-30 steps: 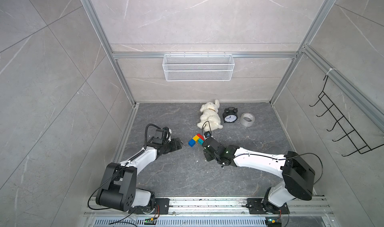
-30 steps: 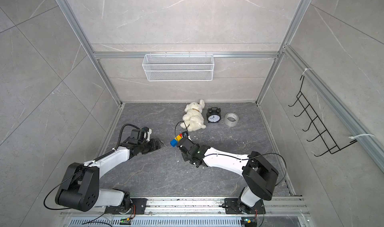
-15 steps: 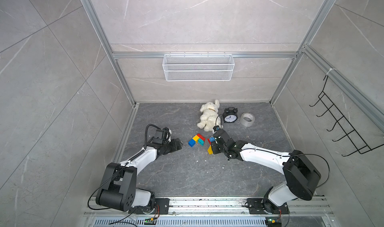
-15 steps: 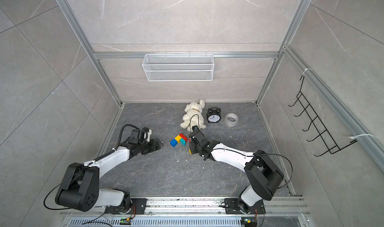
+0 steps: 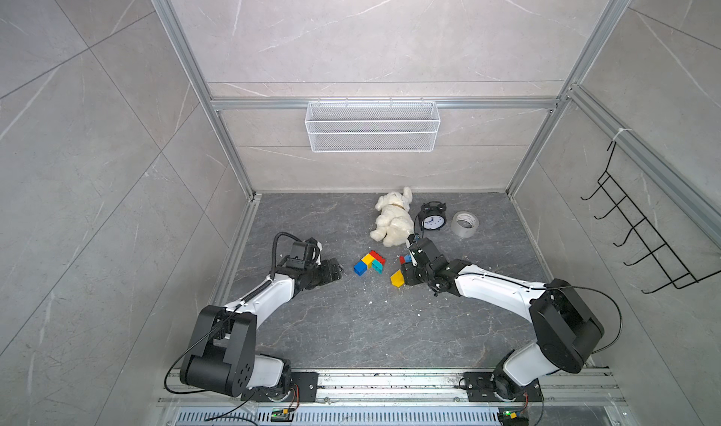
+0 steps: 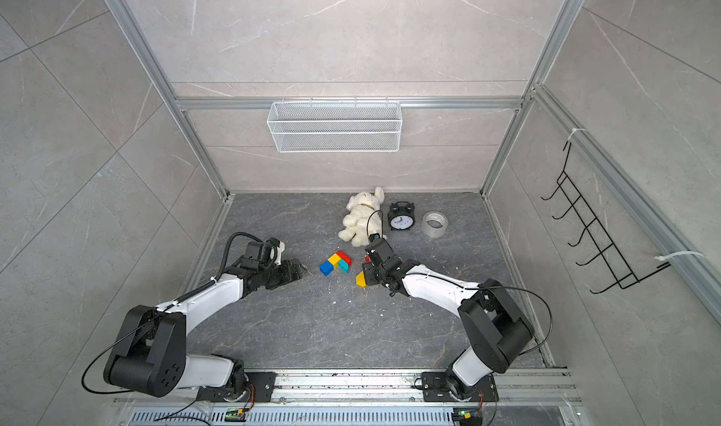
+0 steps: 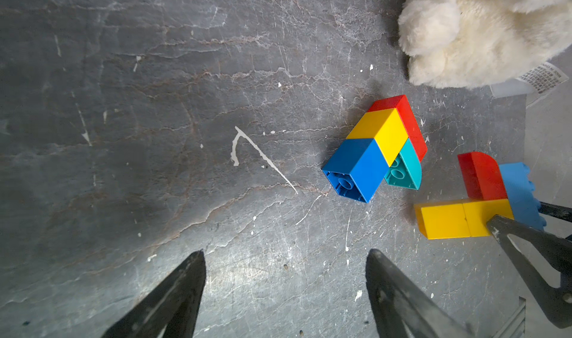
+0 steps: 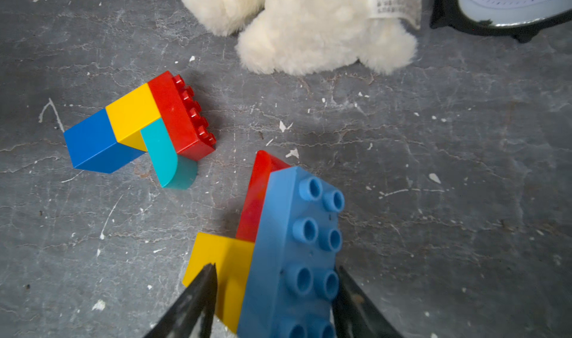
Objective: Assemble the letter r with lego
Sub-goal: Adjust the lego brick at the center of the board.
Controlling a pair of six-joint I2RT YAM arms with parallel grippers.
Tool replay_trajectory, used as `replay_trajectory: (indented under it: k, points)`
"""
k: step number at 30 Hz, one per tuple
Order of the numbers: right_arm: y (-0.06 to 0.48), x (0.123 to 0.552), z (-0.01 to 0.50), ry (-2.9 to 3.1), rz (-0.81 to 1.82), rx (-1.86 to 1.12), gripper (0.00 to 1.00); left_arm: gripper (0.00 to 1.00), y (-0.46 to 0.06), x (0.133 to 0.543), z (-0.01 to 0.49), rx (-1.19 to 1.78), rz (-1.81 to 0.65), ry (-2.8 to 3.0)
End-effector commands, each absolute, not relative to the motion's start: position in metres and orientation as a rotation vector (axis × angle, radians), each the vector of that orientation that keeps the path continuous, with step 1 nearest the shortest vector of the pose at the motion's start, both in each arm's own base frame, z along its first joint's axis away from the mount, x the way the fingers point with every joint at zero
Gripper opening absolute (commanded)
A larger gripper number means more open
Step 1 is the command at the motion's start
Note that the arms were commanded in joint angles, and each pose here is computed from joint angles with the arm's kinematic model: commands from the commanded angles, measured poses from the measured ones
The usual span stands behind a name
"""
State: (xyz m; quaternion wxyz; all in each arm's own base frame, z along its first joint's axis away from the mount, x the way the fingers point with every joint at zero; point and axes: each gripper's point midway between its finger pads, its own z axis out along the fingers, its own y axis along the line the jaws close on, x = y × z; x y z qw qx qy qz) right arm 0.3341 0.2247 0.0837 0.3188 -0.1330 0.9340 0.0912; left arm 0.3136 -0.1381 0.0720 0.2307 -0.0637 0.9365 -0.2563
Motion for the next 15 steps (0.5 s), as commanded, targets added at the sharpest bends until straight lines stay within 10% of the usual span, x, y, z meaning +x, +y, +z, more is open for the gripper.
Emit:
replay_trajectory:
  k: [1,15]
  points:
    - [0.205,0.336,0.089,2.459,0.172,-0.344,0.64,0.84,-0.141,0.32,0.083,-0.152,-0.714,2.552]
    - [0.175,0.339,0.116,2.377,0.127,-0.277,0.65,0.84,-0.128,0.338,0.125,-0.115,-0.603,2.392]
